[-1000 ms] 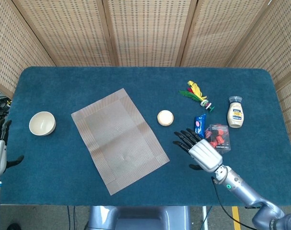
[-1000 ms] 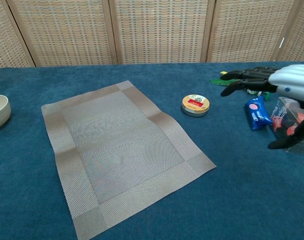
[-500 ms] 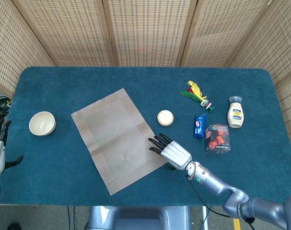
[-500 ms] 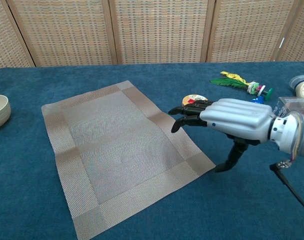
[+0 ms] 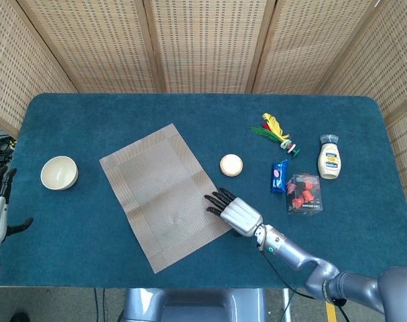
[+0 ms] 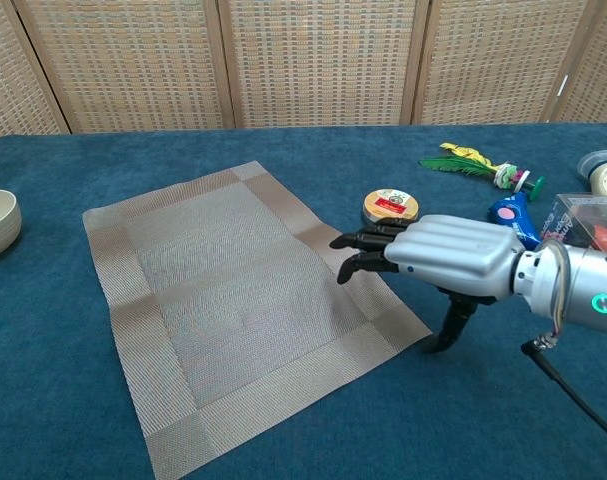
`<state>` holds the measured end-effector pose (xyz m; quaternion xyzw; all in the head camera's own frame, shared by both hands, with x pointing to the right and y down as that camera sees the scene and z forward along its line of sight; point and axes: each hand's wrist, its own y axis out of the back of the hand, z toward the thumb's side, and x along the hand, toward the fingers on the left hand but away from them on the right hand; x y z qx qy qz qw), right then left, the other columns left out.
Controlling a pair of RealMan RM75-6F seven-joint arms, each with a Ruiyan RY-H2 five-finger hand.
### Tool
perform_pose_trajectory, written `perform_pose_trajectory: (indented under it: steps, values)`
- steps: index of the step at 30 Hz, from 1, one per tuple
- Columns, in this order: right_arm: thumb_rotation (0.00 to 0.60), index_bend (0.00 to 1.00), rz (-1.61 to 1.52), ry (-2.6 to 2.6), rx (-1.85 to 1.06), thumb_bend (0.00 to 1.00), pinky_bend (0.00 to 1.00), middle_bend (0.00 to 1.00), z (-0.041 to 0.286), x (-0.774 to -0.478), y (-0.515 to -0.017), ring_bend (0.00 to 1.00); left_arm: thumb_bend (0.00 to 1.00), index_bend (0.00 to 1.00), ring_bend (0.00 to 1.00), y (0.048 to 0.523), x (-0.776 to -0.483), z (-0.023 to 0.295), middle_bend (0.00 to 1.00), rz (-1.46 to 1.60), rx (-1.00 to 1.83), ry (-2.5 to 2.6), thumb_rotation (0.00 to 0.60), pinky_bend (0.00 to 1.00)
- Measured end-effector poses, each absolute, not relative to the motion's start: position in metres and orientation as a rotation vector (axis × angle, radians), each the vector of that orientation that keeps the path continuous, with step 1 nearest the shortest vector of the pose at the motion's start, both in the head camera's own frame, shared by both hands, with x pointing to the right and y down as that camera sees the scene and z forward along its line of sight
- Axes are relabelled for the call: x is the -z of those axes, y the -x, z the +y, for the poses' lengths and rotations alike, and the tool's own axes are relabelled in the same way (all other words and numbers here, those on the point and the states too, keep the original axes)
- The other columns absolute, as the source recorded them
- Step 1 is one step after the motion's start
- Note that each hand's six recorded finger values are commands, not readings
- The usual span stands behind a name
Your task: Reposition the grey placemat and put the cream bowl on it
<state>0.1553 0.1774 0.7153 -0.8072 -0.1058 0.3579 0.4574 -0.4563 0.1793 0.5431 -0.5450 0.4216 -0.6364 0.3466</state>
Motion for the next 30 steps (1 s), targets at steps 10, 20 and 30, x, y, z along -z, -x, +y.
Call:
perform_pose_trajectory:
  steps: [10,20,30]
  values:
    - [0.6,0.23,-0.267,1.982,-0.886,0.0,0.0,0.0,0.176,-0.728,-0.151,0.0,0.0,0.0,0.0,0.457,-0.543,0.179,0.0,1.096,1.651,1.422,0.6,0.0]
    - [0.6,0.22,-0.311,1.995,-0.86,0.21,0.0,0.0,0.164,-0.727,-0.135,0.0,0.0,0.0,0.0,0.455,-0.546,0.18,0.0,1.086,1.654,1.435,0.6,0.0]
    - [0.6,0.21,-0.279,2.001,-0.848,0.46,0.0,0.0,0.165,-0.727,-0.135,0.0,0.0,0.0,0.0,0.455,-0.547,0.18,0.0,1.084,1.653,1.44,0.6,0.0]
